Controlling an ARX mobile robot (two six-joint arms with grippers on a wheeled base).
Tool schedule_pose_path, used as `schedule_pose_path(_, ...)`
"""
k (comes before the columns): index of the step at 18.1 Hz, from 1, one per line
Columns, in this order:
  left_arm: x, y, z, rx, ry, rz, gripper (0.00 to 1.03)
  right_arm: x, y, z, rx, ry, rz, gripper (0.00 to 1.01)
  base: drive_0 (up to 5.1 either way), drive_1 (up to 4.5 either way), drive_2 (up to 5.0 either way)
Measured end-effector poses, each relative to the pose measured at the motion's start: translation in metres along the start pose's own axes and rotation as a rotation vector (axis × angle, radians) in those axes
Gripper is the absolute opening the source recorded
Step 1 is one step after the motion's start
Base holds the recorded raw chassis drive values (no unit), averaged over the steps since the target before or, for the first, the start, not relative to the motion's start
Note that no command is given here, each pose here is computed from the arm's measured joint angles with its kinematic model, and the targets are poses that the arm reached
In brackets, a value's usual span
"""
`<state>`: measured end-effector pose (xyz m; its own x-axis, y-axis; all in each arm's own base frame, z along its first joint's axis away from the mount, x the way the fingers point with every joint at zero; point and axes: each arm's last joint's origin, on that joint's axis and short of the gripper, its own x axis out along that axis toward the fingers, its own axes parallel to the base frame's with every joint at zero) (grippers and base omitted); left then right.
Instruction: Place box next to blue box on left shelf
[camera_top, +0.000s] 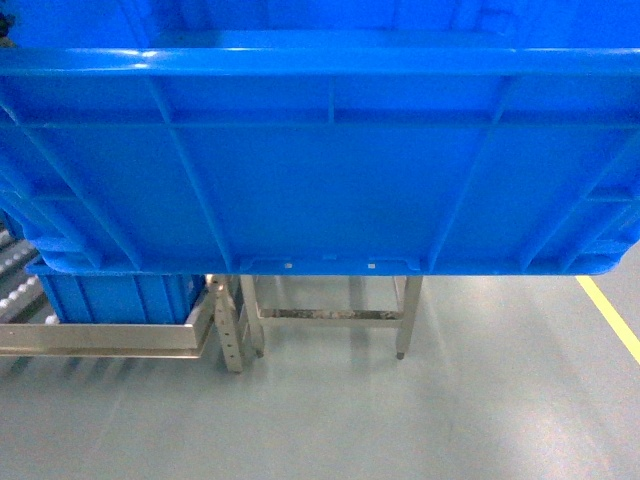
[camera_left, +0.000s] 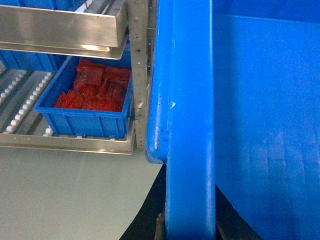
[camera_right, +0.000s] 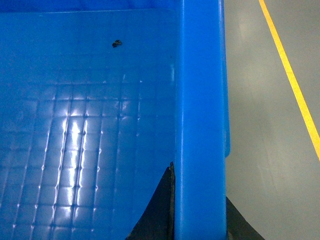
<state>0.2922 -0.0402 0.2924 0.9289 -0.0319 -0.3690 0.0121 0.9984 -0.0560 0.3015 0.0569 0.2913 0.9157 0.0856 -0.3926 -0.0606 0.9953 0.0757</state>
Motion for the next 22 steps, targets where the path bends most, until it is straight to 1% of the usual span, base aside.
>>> schedule_pose_path(22, -0.0002, 0.0001, -0.0001, -0.001, 0.001, 0.001, 0.06, 0.0, 0.0002, -0.0002, 0.0, 0.002, 0.001, 0.08, -4.9, 2.48, 2.5)
